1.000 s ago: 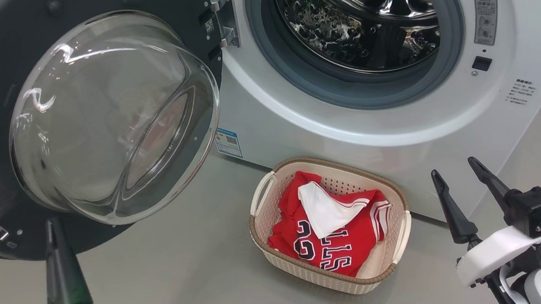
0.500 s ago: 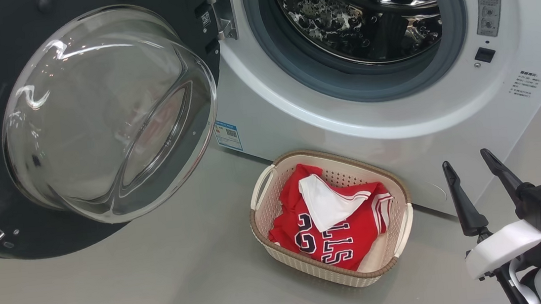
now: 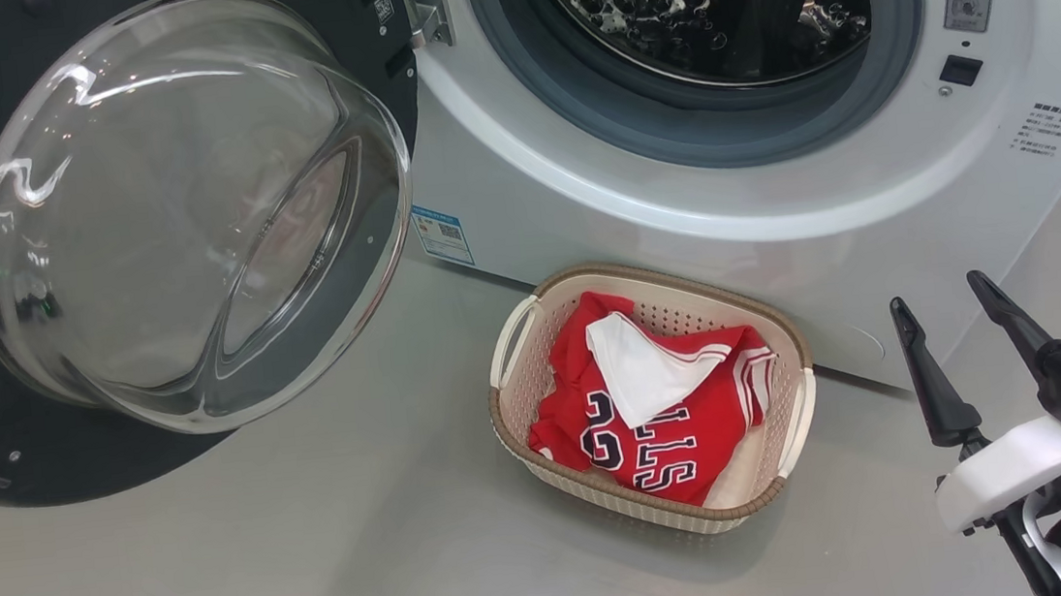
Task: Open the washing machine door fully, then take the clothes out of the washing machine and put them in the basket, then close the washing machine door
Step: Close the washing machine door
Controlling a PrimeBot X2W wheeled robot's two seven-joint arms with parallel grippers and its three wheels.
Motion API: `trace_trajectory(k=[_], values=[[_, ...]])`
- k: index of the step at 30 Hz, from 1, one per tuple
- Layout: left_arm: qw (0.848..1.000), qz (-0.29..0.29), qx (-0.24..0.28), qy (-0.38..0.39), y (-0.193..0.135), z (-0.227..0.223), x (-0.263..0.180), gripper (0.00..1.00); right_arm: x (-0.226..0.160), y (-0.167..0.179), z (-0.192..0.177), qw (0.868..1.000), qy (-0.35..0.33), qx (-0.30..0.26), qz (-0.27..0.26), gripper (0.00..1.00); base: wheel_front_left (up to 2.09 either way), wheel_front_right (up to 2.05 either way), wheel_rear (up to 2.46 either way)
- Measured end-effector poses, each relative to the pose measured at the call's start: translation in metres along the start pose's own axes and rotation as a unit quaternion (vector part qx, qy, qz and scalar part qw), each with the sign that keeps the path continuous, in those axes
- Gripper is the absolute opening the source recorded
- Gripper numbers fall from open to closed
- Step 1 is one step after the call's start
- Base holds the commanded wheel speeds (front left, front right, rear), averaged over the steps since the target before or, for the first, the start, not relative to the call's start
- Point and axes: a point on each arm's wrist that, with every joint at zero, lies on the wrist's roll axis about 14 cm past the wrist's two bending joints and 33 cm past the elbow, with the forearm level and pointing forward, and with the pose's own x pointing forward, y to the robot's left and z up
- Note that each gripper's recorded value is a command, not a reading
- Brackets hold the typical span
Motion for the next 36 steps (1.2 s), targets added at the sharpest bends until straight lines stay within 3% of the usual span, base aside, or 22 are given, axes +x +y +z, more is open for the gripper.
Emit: trace_trajectory(k=[9, 17, 36], values=[[0.998, 0.055, 0.009, 0.024, 0.025, -0.004, 0.03, 0.0, 0.001, -0.011, -0.008, 1.0, 0.011, 0.001, -0.008, 1.0, 0.0, 0.0, 0.0], [0.991, 0.111, 0.047, 0.064, 0.057, -0.009, 0.035, 0.0, 0.0, -0.013, -0.005, 1.0, 0.01, 0.0, -0.009, 1.0, 0.0, 0.0, 0.0], [0.973, 0.175, 0.083, 0.129, 0.092, -0.051, 0.051, 0.0, -0.005, -0.037, -0.018, 0.999, 0.026, 0.003, -0.037, 1.0, 0.0, 0.0, 0.0]])
